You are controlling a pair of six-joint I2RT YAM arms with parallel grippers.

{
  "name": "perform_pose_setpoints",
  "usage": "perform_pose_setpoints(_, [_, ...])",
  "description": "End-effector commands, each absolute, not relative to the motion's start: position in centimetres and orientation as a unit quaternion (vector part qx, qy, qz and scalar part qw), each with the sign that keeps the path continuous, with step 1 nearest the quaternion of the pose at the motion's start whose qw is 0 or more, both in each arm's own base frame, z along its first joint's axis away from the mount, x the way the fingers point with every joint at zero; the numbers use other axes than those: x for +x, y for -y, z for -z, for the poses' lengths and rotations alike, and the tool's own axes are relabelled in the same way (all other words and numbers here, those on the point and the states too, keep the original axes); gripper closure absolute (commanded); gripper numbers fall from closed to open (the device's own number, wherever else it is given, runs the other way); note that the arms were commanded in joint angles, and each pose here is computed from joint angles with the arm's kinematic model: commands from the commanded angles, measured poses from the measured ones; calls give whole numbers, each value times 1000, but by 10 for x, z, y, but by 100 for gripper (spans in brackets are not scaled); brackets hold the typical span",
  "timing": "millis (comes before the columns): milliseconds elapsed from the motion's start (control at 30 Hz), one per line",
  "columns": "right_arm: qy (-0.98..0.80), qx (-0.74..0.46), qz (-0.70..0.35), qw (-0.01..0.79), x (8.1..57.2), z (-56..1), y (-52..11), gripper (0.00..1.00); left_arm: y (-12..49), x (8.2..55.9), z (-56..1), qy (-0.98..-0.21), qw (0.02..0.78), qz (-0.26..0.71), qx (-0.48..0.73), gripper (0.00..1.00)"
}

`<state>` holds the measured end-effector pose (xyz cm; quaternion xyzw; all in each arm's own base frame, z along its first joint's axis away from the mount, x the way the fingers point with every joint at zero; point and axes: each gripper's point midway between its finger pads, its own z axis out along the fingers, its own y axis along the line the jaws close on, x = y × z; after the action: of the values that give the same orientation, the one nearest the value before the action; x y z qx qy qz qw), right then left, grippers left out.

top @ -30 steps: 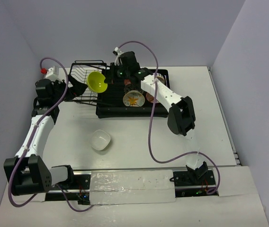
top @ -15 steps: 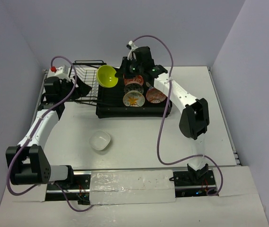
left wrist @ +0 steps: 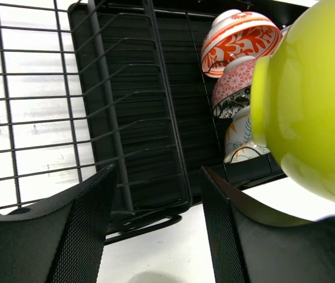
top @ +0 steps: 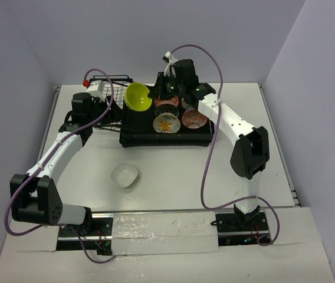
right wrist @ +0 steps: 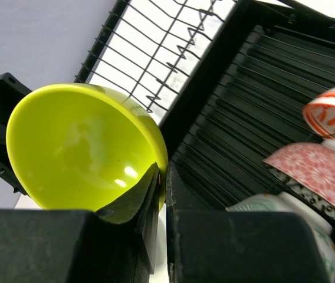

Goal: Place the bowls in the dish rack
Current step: Move the dish rack to the center of the board.

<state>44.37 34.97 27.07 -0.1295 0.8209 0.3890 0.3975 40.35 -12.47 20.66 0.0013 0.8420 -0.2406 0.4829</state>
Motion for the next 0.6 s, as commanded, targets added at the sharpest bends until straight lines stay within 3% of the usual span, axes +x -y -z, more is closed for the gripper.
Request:
perform_pose_setpoints(0, [-778,-136,-406,459,440,-330,-333,100,127,394,-182,-872,438,219,7,37])
perform_pose_setpoints(567, [-771,-119,-398,483,433,-337,-291,100,144,402,-142,-903,378,202,7,30])
